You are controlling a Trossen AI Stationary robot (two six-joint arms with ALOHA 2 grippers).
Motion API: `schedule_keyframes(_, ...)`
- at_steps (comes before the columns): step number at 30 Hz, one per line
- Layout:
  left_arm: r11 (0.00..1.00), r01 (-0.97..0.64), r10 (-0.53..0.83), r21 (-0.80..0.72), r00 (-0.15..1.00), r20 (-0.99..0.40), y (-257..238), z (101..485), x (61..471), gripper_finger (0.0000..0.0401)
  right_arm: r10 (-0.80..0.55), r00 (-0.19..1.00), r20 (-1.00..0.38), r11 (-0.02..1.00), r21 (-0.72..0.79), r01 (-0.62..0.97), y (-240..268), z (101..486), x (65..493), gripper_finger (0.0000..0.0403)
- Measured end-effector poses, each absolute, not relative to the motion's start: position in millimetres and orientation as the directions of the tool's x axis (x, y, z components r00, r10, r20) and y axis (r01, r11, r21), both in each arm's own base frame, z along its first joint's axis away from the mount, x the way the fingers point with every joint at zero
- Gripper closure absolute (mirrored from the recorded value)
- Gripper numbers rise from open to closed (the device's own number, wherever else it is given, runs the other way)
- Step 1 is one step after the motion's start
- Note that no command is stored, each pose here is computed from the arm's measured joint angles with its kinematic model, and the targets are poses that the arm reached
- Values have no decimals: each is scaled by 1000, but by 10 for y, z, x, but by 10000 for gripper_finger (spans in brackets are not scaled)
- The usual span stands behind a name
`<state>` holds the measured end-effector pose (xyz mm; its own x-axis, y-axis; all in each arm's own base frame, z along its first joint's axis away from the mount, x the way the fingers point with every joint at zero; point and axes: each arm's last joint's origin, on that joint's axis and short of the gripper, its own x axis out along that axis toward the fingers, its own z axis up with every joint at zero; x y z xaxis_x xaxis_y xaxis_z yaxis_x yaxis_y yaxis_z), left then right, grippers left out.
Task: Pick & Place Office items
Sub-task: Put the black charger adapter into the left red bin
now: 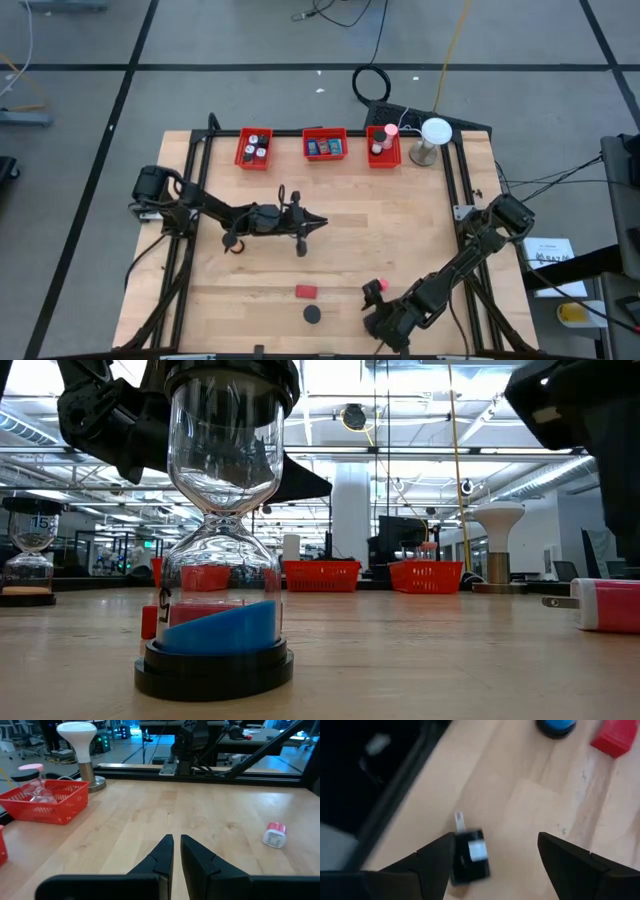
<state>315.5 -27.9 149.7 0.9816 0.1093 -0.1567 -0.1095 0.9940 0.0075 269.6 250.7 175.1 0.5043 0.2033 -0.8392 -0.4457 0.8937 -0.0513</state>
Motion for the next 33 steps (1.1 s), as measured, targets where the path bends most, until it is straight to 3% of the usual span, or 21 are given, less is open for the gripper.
schedule_keyframes(6, 997, -72, 72, 7, 985, -157, -399, 1497, 3142, 366, 283, 481, -830, 937, 132, -323, 2550, 1768, 2698, 124)
schedule_keyframes(20, 999, -53, 53, 9, 978, -203, -729, 1446, 3066, 366, 223, 442, -869, 924, 43, -380, 2669, 1469, 2651, 132)
schedule_keyframes(24, 999, -46, 43, -10, 979, -201, -804, 1448, 3046, 366, 209, 464, -861, 939, 44, -341, 2665, 1483, 2662, 172)
schedule_keyframes(30, 992, -104, 88, -74, 977, -195, -830, 1461, 3015, 366, 206, 471, -858, 960, 85, -265, 2652, 1513, 2661, 265)
schedule_keyframes(33, 985, -129, 108, -117, 979, -171, -789, 1530, 2929, 366, 164, 548, -821, 975, 52, -214, 2589, 1673, 2682, 268)
